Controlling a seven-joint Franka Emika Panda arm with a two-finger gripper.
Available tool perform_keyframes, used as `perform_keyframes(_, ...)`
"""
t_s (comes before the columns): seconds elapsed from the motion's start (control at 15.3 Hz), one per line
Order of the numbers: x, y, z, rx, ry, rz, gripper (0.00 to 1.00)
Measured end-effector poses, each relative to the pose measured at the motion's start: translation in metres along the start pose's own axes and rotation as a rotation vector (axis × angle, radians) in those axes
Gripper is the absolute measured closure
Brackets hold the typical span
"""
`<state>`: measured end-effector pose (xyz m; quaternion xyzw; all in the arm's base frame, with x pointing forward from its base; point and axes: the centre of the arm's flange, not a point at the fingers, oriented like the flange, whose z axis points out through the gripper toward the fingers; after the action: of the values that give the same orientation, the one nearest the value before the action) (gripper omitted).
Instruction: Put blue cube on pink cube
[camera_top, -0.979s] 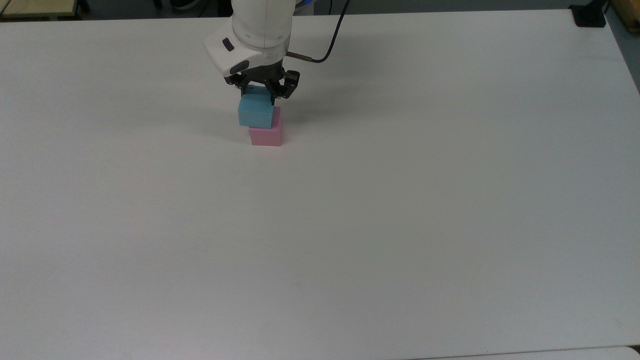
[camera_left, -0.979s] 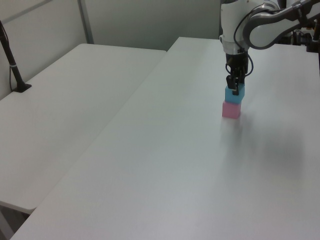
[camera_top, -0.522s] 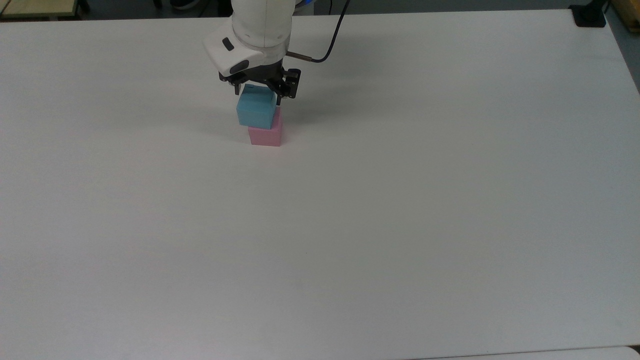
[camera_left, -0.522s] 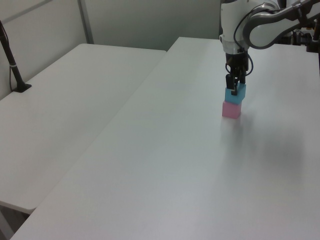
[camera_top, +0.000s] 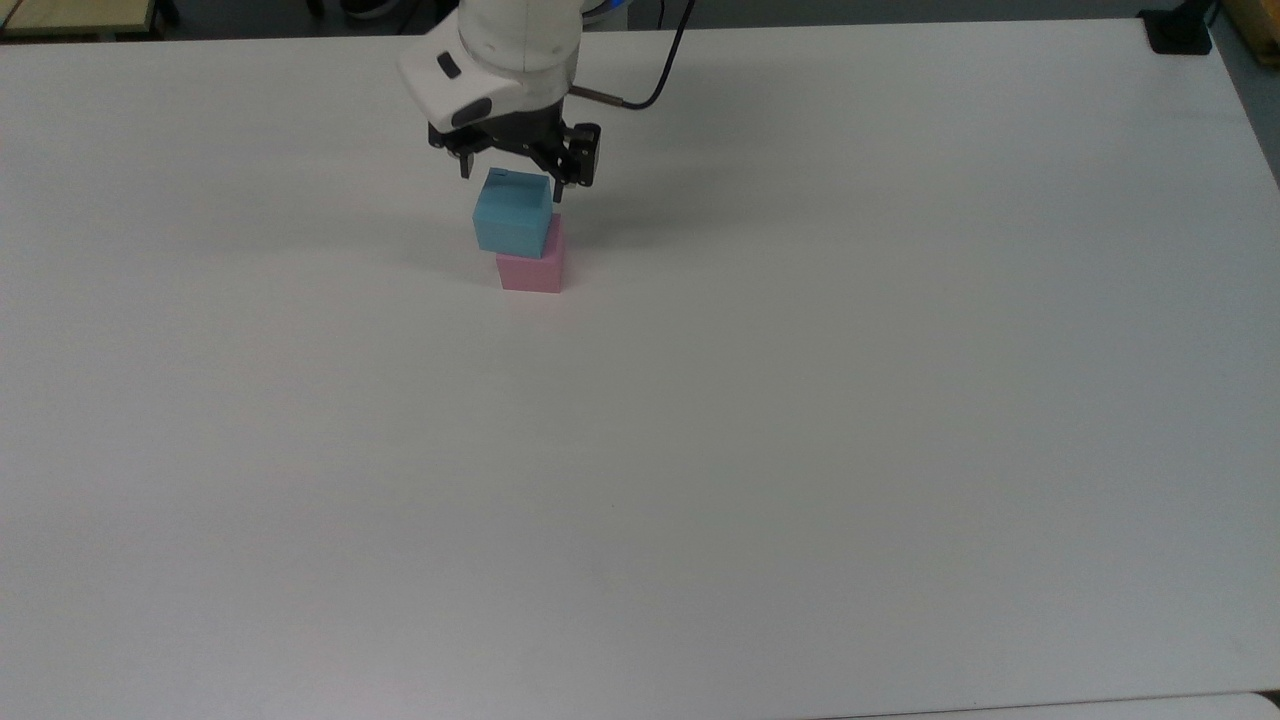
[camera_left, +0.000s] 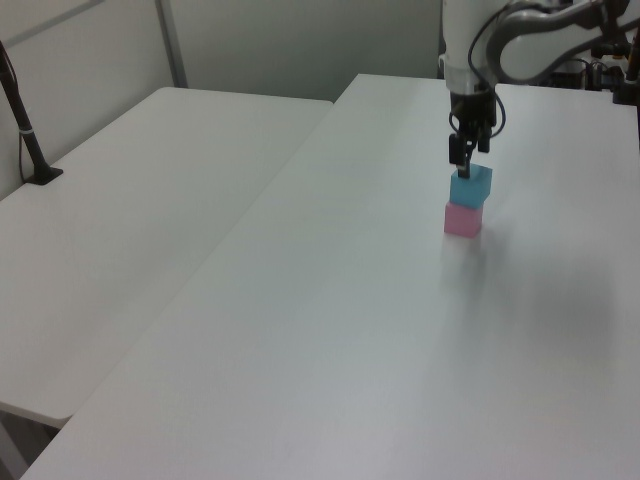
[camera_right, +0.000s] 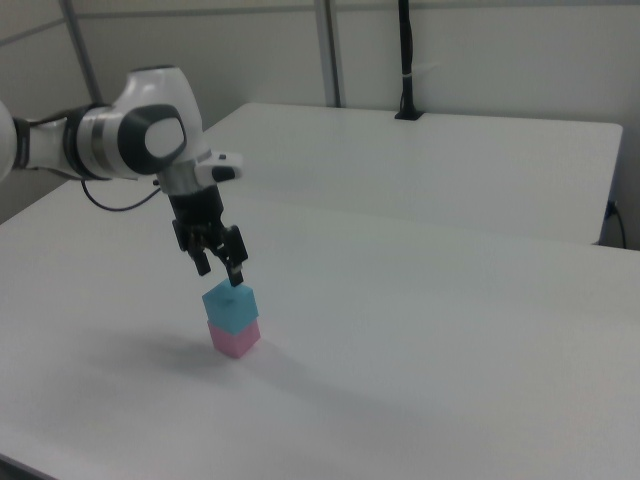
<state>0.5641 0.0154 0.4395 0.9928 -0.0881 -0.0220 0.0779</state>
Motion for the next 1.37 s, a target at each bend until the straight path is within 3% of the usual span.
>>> perform_keyframes(0.26,0.004,0.020,-0.061,0.040,0.026,0.055,0.00)
perform_keyframes(0.72,-0.008,0.053,-0.135,0.083,0.049,0.102,0.00)
perform_keyframes(1.04,-0.009,0.073,-0.157,0.083,0.102,-0.070,0.00)
perform_keyframes(1.37,-0.006,0.103,-0.160,0.092,0.115,-0.086,0.00)
